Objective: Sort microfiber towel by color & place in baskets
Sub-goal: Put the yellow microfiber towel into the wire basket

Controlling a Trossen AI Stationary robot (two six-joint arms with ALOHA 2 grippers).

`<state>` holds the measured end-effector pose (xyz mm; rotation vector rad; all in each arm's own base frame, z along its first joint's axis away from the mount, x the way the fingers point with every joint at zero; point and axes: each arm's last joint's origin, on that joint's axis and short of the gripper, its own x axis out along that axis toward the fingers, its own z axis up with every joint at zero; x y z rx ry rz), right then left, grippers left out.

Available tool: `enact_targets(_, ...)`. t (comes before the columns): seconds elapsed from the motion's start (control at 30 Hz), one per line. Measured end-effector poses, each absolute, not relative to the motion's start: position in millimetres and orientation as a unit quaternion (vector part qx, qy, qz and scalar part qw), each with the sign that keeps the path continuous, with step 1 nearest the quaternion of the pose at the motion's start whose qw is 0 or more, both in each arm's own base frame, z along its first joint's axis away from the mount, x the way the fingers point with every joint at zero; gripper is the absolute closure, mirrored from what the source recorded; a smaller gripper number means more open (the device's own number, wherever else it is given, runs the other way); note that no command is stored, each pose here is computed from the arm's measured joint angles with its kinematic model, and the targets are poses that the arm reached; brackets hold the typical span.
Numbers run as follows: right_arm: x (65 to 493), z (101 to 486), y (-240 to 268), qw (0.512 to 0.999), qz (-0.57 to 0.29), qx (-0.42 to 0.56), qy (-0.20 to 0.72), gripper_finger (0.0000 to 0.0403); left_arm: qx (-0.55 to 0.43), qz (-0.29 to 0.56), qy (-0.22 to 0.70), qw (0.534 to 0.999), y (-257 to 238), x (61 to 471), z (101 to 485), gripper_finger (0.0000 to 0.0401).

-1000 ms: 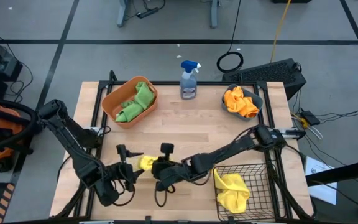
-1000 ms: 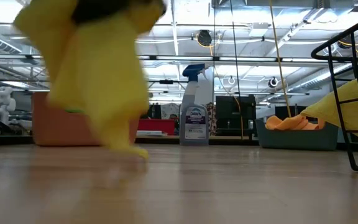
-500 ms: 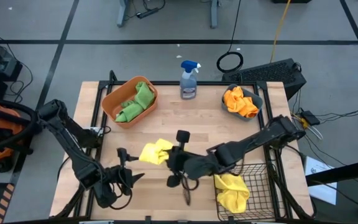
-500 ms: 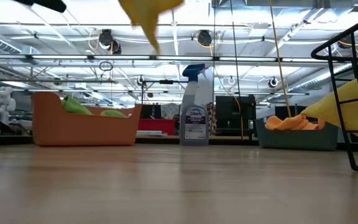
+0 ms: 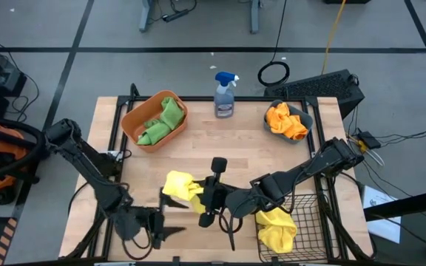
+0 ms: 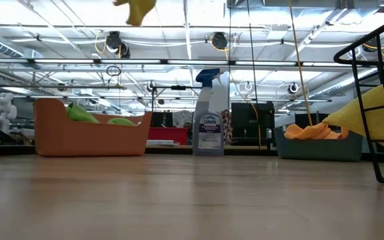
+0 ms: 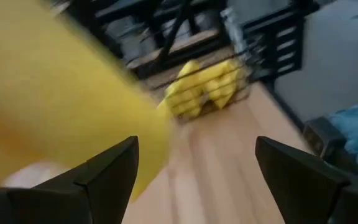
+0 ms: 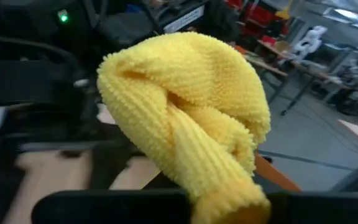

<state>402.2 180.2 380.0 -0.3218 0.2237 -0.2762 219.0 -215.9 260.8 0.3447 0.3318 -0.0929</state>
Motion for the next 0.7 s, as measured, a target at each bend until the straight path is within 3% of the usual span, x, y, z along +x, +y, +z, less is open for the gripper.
enact_targets(0.1, 402, 379, 178, 0.967, -0.153, -0.165, 0.117, 0.0388, 0.18, -0.053, 0.158, 0.969, -210, 233, 254, 0.0074)
enact_targets(0.43, 400, 373, 178, 0.962, -0.173, -0.161, 0.139, 0.0387, 0.138, 0.068, 0.202, 0.967, -164, 274, 236, 0.0074)
enact_targets(0.7, 385, 359, 192, 0.957, -0.192, -0.119, 0.182, 0.0387, 0.147, 0.127, 0.203, 0.96, -147, 275, 243, 0.0086)
